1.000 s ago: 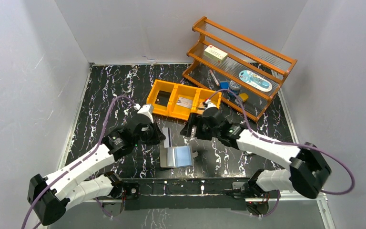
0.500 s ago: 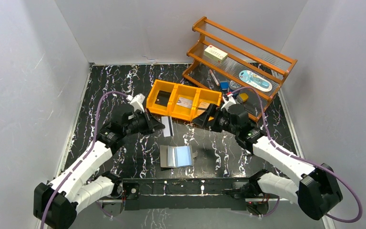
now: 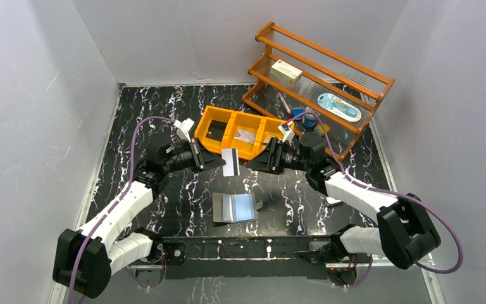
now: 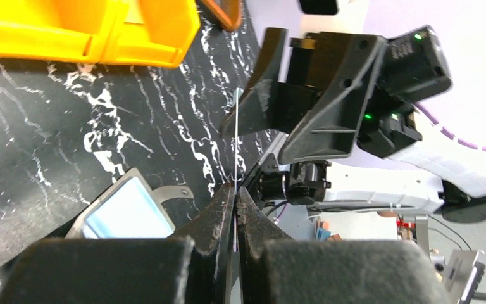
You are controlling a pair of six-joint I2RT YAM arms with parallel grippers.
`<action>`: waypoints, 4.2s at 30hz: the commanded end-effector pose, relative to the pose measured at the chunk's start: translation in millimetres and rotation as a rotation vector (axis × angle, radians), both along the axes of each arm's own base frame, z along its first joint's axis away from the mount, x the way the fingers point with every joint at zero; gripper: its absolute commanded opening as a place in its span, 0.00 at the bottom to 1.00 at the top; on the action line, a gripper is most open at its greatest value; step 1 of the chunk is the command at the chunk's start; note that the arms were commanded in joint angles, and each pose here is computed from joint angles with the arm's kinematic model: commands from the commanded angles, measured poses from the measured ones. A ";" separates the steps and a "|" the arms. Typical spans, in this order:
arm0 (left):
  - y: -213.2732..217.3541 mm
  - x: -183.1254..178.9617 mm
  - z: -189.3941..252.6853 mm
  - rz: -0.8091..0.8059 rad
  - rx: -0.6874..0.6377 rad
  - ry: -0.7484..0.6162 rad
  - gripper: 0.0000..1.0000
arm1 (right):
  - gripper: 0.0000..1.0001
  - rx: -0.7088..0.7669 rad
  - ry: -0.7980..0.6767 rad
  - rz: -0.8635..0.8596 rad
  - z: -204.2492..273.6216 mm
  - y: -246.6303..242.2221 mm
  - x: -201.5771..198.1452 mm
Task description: Take the credit cards out of the card holder
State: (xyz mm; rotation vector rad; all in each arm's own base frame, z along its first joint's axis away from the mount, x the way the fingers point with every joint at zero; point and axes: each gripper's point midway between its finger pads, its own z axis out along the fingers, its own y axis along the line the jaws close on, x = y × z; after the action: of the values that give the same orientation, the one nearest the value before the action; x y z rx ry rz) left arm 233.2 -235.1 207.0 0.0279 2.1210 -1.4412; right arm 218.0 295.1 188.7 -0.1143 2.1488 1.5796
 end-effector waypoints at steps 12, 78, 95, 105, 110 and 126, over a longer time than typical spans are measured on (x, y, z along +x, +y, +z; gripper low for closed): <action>-12.8 -15.9 27.0 -0.149 -0.131 -0.048 0.00 | 0.52 0.239 -0.115 0.256 68.4 33.4 -12.4; 107.1 -31.2 -57.4 0.399 0.509 0.095 0.98 | 0.00 -1.523 -1.004 0.156 -56.0 29.9 208.7; 113.5 -40.7 -53.1 0.408 0.520 0.085 0.98 | 0.06 -1.580 -0.960 0.264 -97.2 37.1 215.9; 103.9 -43.2 -52.8 0.358 0.488 0.093 0.98 | 0.42 -1.410 -0.905 0.217 -70.1 44.2 193.6; 96.3 -45.8 -57.1 0.324 0.462 0.118 0.98 | 0.44 -1.349 -0.845 0.119 -44.5 37.9 181.8; 60.5 -65.1 -95.1 0.124 0.338 0.256 0.87 | 0.46 -0.514 0.055 0.008 -66.7 47.3 -32.2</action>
State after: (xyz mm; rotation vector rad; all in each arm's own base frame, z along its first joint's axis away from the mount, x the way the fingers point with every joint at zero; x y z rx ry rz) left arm 172.2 -162.3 108.3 -0.1948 2.5147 -0.9276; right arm 227.2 316.1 118.4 -0.5154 2.4839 0.6794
